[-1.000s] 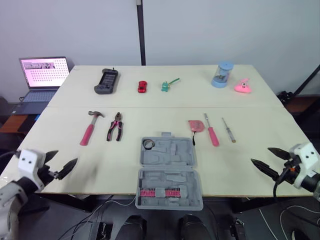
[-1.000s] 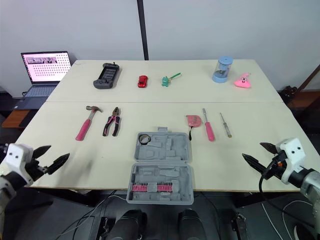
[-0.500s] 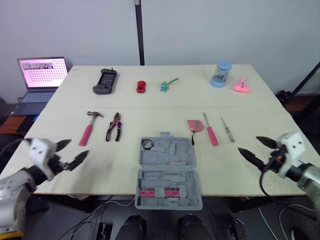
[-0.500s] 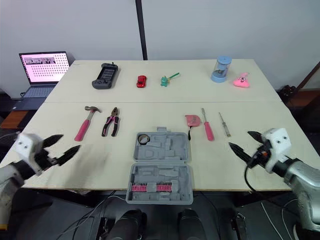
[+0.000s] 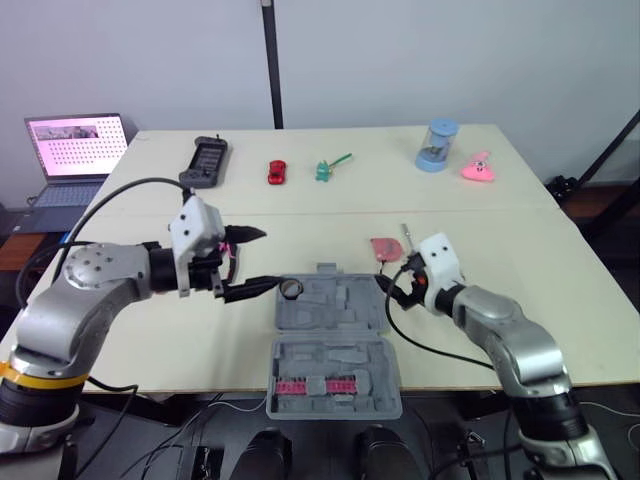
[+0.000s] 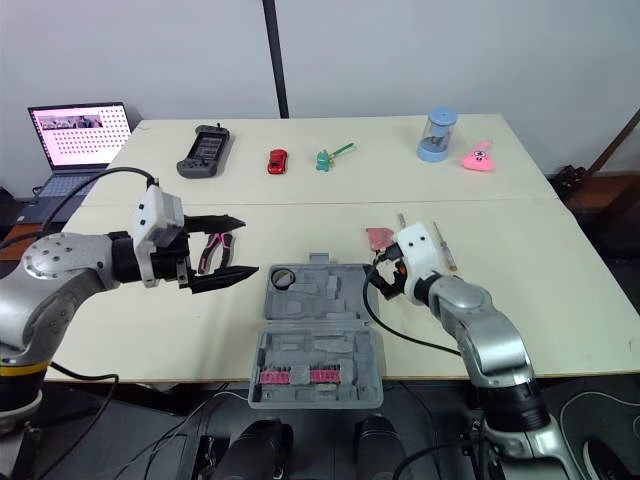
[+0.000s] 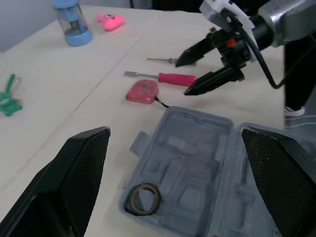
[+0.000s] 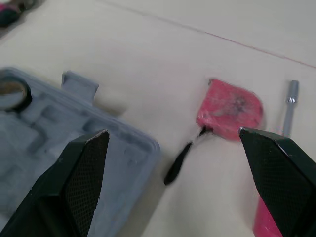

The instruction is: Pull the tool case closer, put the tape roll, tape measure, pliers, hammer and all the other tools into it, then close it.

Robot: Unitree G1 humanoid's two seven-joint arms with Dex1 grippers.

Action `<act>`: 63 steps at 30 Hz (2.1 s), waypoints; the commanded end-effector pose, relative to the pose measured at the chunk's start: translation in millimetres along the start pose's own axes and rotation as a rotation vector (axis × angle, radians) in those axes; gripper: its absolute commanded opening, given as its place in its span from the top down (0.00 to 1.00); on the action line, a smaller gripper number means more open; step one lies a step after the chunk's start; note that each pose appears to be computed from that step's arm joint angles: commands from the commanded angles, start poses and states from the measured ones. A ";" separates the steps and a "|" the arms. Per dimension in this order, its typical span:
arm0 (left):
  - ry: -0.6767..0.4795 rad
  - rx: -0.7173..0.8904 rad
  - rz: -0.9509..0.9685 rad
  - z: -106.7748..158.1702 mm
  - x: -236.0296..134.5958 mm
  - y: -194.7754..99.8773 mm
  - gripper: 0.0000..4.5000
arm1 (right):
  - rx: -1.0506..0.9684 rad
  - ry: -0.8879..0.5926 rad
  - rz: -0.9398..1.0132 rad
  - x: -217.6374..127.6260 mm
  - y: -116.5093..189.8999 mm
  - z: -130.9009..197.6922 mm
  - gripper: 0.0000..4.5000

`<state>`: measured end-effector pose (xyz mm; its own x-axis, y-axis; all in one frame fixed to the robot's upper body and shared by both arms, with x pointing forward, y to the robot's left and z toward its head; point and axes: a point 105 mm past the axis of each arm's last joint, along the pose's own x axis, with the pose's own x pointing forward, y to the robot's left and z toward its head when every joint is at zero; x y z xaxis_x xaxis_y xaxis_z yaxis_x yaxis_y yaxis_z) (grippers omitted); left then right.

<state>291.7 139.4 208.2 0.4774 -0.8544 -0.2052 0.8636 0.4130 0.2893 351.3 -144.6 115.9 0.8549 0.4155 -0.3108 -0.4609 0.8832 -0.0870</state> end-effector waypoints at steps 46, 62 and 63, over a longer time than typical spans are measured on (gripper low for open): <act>-0.039 -0.033 0.162 -16.2 -4.3 1.3 0.00 | 0.333 0.246 -0.170 61.0 -21.9 -35.1 0.99; -0.007 -0.059 -0.006 -26.2 12.6 -20.3 0.00 | 0.270 0.312 -0.106 8.3 -30.3 -46.2 0.99; -0.011 -0.059 -0.012 -26.2 14.5 -20.6 0.00 | 0.269 0.317 -0.103 4.6 -29.1 -47.2 0.99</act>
<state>285.0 130.5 168.1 0.4729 -0.8536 -0.2187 0.8782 0.4364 0.1956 360.4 -177.5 62.1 0.7466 0.2638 -0.6107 -0.2489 0.9621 0.1113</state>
